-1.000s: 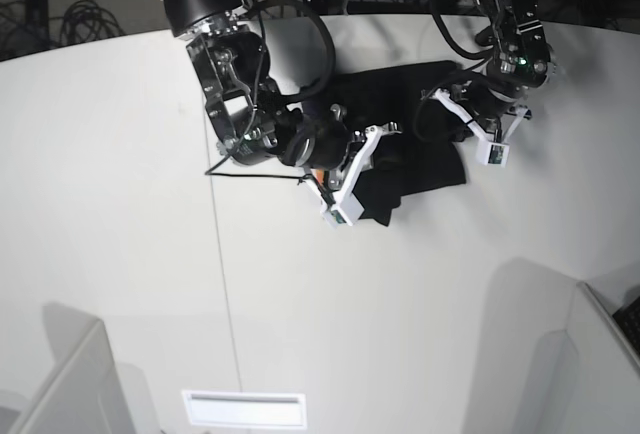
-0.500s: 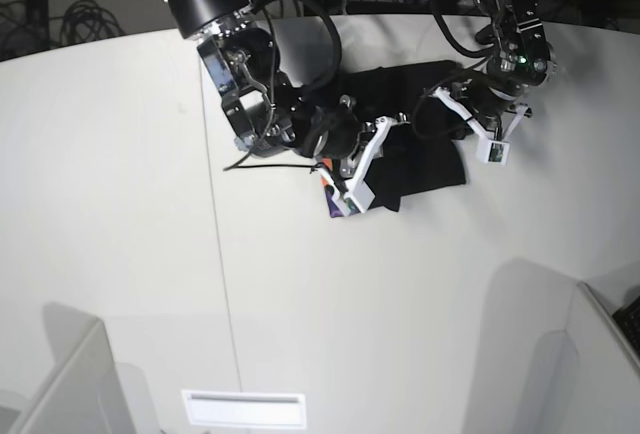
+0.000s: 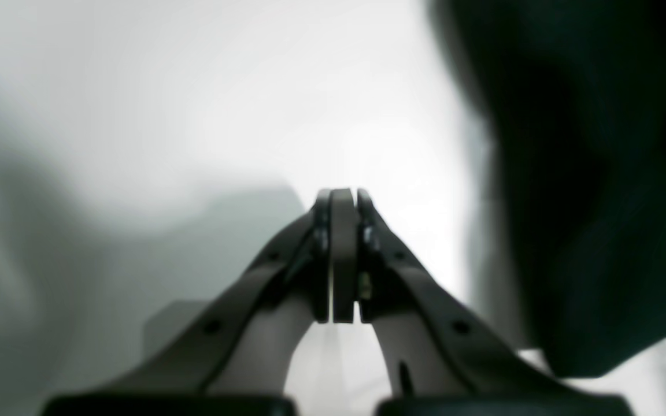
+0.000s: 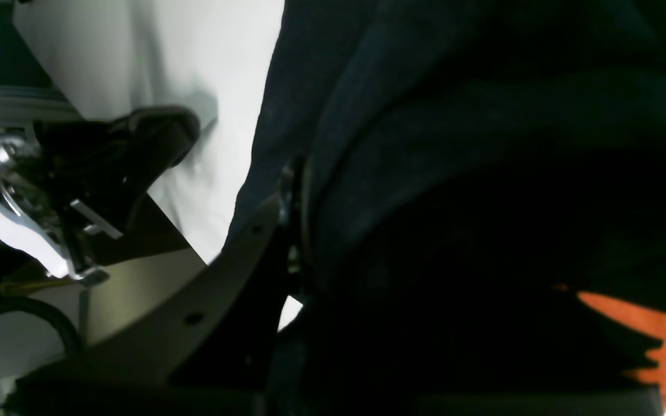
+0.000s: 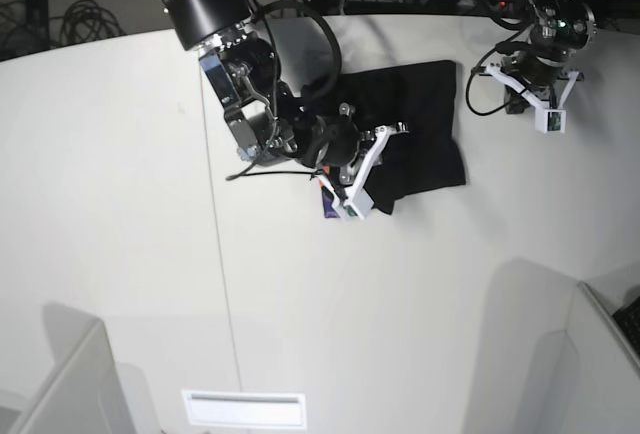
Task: Fold the T-shirt properly
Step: 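Fold the held end over toward the left gripper and release, then lift the right gripper away from the folded bundle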
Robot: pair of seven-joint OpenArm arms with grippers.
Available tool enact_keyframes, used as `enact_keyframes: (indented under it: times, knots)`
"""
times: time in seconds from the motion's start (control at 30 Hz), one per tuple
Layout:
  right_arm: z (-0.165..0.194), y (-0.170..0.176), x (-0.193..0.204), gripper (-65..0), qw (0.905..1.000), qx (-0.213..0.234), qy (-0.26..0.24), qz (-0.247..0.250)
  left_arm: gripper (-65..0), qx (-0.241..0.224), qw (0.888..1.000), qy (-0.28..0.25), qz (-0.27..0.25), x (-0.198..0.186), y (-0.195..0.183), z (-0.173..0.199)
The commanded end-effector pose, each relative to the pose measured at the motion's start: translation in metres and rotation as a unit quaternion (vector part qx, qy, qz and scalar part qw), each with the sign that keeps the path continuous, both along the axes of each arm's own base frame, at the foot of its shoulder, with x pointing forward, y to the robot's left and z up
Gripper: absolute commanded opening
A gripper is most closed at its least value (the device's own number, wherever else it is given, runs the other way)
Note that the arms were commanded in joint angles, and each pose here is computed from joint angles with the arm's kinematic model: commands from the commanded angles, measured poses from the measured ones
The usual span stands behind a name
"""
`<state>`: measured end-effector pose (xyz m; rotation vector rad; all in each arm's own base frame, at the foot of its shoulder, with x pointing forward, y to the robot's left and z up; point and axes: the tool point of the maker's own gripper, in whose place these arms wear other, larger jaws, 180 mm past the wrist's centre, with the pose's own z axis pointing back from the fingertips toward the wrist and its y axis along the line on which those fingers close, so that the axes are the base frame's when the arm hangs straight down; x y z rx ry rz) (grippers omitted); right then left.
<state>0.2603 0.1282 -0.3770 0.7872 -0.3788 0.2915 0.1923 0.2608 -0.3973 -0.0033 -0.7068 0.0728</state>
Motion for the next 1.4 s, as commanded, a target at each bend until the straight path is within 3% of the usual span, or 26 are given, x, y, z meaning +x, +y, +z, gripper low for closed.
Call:
enact_keyframes:
  times: [0.0,0.03,0.13,0.2,0.5,0.97,1.2,1.37]
  knots:
    - [0.014,0.007,0.008,-65.0,0.9997,0.019,-0.015,-0.002,-65.0,0.011,1.000,-0.019,0.002,0.003,0.008,0.012]
    - [0.013,0.007,0.008,-60.8,0.9997,0.019,-0.015,-0.003,-65.0,0.015,1.000,-0.020,0.007,0.002,0.014,0.014]
    - [0.014,0.007,0.008,-40.2,0.9997,0.020,-0.016,-0.003,-65.0,0.026,0.999,-0.015,0.020,-0.009,0.029,0.015]
    - [0.017,0.010,0.008,-32.9,0.9996,0.024,-0.017,-0.002,-65.0,0.034,0.999,-0.013,0.011,-0.015,0.036,0.018]
    - [0.021,0.017,0.010,-32.9,0.9997,0.021,-0.009,-0.010,-65.0,0.062,0.997,0.024,0.032,-0.047,0.073,0.023]
    - [0.043,0.061,-0.007,-32.9,0.9964,-0.009,-0.050,0.068,-65.0,0.068,0.996,0.024,0.044,-0.052,0.080,0.026]
    - [0.057,0.089,-0.033,-32.9,0.9865,-0.010,-0.086,0.139,-65.0,0.067,0.996,0.025,0.045,-0.052,0.081,0.025]
    - [0.102,0.103,-0.054,-33.2,0.9761,0.049,-0.115,0.178,-65.0,0.068,0.996,0.023,0.044,-0.051,0.080,0.026]
